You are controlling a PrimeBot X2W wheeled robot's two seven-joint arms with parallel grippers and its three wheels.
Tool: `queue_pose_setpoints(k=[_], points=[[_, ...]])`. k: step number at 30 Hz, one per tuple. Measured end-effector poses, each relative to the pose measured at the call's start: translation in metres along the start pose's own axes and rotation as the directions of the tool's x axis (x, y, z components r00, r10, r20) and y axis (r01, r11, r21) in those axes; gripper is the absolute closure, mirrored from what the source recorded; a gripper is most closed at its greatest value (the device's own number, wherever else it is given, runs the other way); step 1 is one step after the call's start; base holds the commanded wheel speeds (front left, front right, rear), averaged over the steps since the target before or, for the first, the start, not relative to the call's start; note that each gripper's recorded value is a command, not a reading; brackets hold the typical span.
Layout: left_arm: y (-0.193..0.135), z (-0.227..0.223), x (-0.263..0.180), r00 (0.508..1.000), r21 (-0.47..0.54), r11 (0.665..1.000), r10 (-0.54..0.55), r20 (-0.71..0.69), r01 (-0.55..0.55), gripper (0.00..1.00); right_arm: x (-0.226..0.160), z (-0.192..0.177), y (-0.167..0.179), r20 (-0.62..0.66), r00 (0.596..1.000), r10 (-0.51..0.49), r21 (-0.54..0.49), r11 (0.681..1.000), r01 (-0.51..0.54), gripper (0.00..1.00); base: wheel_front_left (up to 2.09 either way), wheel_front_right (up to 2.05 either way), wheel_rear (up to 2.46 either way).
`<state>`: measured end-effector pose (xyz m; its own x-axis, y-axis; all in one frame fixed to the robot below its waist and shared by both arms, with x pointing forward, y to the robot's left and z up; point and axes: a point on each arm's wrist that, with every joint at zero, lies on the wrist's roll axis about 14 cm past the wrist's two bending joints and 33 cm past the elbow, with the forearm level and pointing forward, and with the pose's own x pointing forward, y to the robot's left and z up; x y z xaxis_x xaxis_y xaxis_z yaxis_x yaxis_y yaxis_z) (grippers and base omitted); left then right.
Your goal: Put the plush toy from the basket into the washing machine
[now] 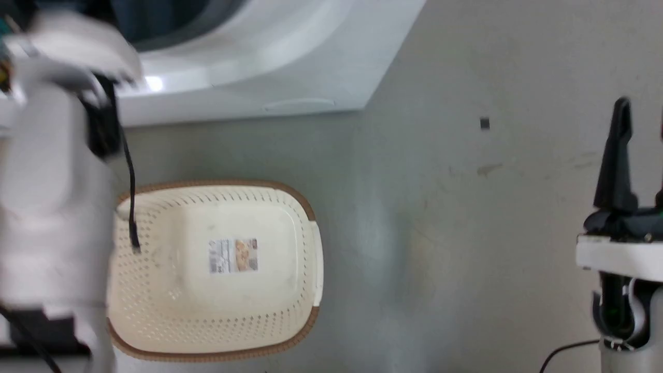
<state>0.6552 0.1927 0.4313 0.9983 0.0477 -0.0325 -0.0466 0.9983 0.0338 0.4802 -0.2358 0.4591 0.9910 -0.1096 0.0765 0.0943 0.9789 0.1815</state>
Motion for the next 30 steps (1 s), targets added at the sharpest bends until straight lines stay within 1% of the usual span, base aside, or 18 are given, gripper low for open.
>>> queue_pose_setpoints(k=[3,9,14,19,23,30], points=[[-0.003,0.01,-0.031,1.0,0.017,1.0,-0.012,0.019,0.011,0.0,-0.009,0.01,0.009,0.008,1.0,0.022,-0.003,1.0,-0.022,0.0,0.0,0.0,0.0],[0.009,0.035,-0.091,0.998,0.037,0.999,0.005,0.065,-0.008,0.0,-0.022,0.035,0.026,0.049,0.997,0.068,0.003,0.998,-0.068,0.0,0.0,0.0,0.0],[0.009,0.058,-0.141,0.993,0.044,0.999,-0.007,0.115,0.002,0.0,-0.039,0.047,0.039,0.056,0.993,0.101,0.005,0.995,-0.102,0.0,0.0,0.0,0.0],[0.013,0.067,-0.19,0.992,0.046,0.999,0.001,0.125,-0.007,0.0,-0.059,0.06,0.05,0.067,0.989,0.134,-0.001,0.991,-0.135,0.0,0.0,0.0,0.0],[0.016,0.066,-0.225,0.994,0.043,0.999,0.006,0.112,-0.011,0.0,-0.078,0.068,0.053,0.073,0.986,0.147,0.002,0.989,-0.148,0.0,0.0,0.0,0.0],[0.022,0.066,-0.266,0.994,0.041,0.999,0.012,0.107,-0.017,0.0,-0.107,0.082,0.055,0.096,0.982,0.161,-0.005,0.987,-0.161,0.0,0.0,0.0,0.0]])
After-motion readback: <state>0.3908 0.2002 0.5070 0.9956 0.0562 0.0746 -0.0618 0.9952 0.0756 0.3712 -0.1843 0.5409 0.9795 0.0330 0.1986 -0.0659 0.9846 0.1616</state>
